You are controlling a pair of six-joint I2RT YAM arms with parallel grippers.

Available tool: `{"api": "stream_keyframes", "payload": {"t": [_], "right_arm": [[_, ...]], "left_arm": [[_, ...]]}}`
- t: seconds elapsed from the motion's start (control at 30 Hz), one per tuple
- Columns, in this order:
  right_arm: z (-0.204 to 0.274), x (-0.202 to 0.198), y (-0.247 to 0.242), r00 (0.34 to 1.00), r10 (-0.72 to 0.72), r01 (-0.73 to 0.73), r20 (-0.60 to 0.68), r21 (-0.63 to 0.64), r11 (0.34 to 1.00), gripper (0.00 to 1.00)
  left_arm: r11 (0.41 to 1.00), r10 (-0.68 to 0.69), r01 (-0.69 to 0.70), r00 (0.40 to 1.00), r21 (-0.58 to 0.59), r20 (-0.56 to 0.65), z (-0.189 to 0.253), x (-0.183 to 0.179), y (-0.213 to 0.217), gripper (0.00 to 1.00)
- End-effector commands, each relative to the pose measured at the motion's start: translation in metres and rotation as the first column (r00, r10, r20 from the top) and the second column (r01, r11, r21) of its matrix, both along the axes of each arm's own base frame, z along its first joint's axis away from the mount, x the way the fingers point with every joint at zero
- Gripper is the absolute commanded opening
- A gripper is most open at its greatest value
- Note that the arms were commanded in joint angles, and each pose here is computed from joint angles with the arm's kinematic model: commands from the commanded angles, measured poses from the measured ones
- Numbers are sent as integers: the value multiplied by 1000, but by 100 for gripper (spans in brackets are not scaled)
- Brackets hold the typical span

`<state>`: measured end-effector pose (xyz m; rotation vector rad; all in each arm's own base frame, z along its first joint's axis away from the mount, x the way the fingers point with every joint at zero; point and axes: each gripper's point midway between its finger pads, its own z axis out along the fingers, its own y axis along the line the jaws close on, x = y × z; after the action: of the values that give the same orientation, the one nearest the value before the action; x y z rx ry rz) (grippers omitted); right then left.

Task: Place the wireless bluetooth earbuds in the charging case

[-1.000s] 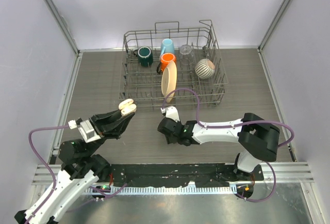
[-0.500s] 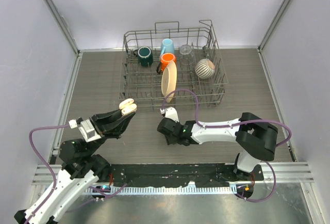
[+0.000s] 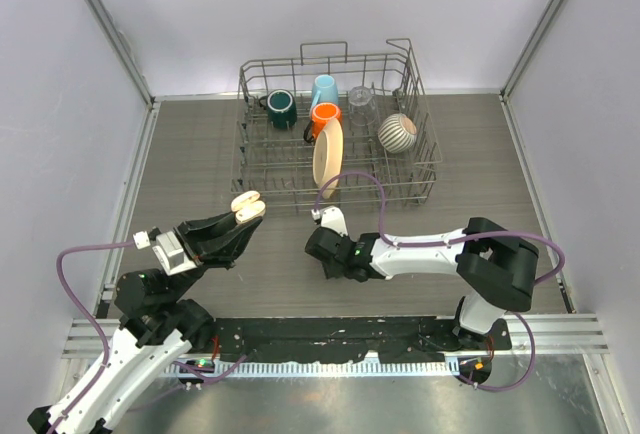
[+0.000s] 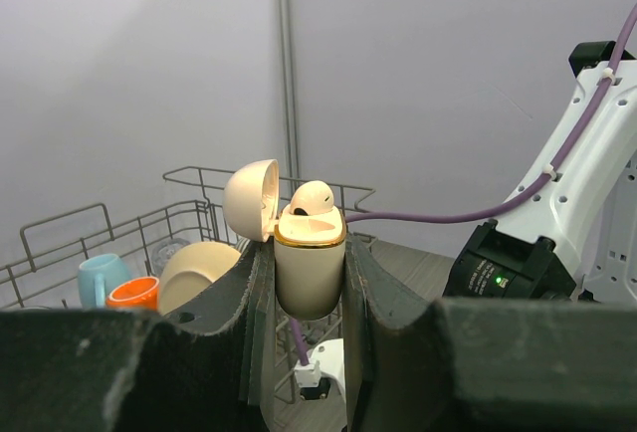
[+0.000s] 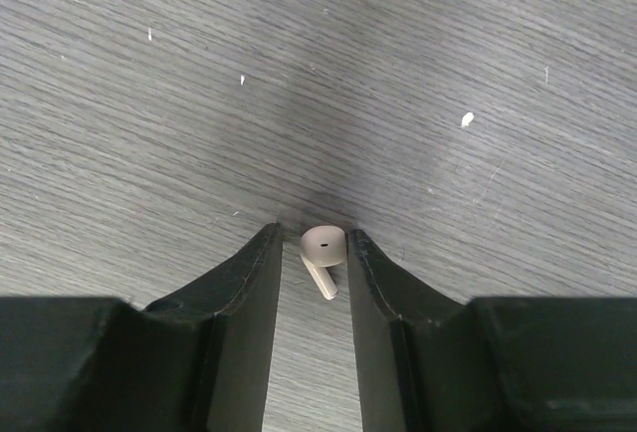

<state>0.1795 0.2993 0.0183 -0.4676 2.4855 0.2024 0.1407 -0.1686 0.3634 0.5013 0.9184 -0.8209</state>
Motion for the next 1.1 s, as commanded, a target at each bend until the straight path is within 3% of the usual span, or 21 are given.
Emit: {"api": "stream_keyframes", "payload": {"t": [0.0,0.33,0.4,0.53,0.7,0.97,1.07], "right_arm": [[-5,4,4,1000,-31,31,0,12,999,37],[-4,4,-1,999,-36,36,1,0,999,26],[-3,4,-2,999,-37,37,1,1,999,27],[-1,4,-2,999,-32,32,3,0,999,39],[1,4,-2,1000,-18,18,3,-7,1000,40],[0,3,-4,1000,-3,3,2,-31,1000,28],[4,5,-6,1000,-22,23,15,-26,999,14]], "left_arm": [[1000,-5,7,999,-29,38,11,-4,2,0],[1000,-2,3,999,-31,37,11,-5,4,0],[1000,-1,2,999,-30,38,11,-6,4,0],[1000,-2,3,999,-31,37,12,-6,4,0],[1000,-2,3,999,-29,34,10,-5,4,0],[1000,-2,3,999,-28,33,10,-5,4,0],[1000,-2,3,999,-28,33,10,-5,4,0]]}}
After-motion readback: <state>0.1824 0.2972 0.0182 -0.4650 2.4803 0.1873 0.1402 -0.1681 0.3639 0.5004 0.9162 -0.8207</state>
